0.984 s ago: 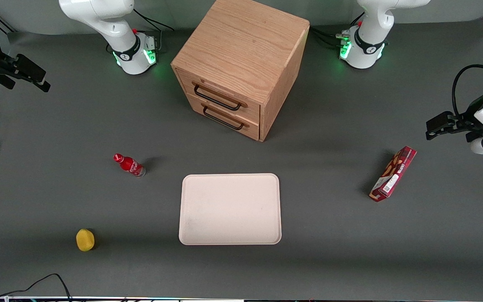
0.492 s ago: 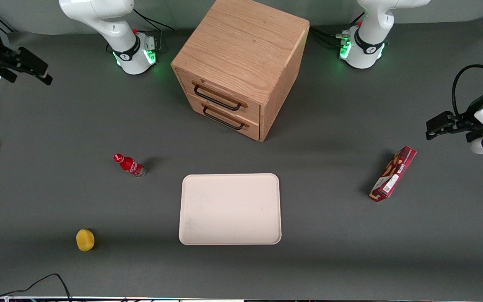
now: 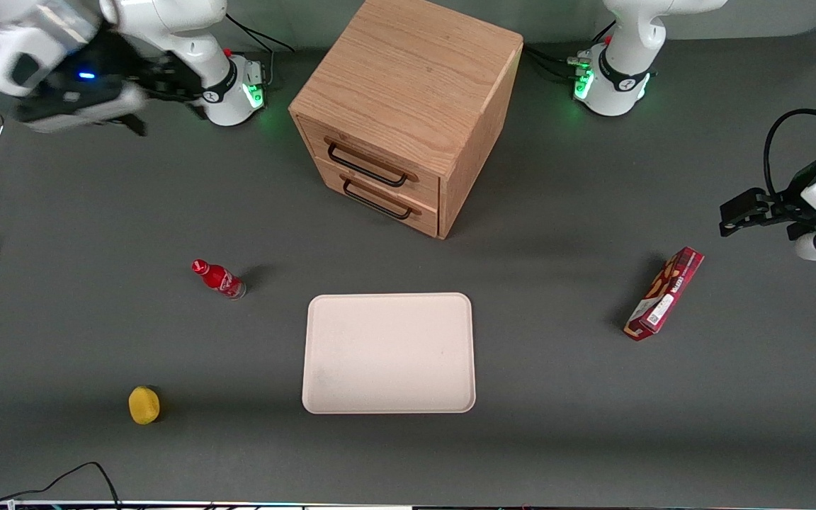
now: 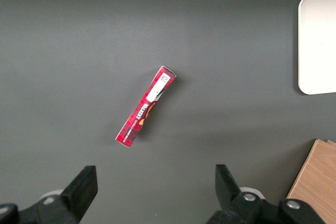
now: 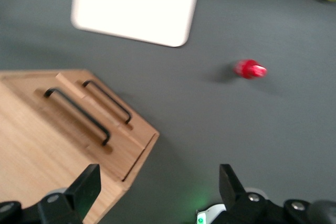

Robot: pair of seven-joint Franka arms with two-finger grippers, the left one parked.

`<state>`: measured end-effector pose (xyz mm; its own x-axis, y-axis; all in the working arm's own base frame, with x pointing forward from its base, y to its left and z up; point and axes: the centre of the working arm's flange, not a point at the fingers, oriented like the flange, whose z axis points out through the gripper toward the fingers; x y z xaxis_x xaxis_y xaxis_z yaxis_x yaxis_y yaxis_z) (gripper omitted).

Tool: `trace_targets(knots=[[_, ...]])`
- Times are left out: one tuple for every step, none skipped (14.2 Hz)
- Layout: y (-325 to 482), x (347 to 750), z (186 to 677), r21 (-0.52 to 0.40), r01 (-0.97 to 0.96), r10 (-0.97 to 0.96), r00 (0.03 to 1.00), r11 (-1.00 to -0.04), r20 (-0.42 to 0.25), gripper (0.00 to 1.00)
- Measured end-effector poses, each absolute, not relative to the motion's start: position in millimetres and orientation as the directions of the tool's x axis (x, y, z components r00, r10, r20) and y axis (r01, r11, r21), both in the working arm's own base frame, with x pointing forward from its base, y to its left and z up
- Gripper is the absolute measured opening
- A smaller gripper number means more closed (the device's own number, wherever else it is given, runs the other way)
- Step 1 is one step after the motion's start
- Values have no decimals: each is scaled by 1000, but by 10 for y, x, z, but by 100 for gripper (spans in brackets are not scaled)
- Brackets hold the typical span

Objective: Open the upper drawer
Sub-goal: 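Move the right gripper toward the upper drawer's black handle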

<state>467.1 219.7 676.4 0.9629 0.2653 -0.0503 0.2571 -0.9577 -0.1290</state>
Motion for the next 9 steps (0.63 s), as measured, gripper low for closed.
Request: trace_targets(knots=[[2381,4695,6668,-149,321,332,942,-935,-57,100],[2526,4730,6566,-180,374,389,919,-910,-60,100],[2629,4775,6460,-215,425,447,892,-879,-62,100],[2713,4827,6344,-256,481,511,857,-838,-61,100],[2796,4872,6215,-303,522,564,823,-797,-65,100],[2872,4922,6067,-350,539,597,799,-766,-76,100],[2931,4974,5913,-382,545,617,781,-747,-93,100],[3000,5017,5752,-405,548,635,765,-732,-111,100],[3086,5056,5597,-421,551,647,753,-721,-120,100]])
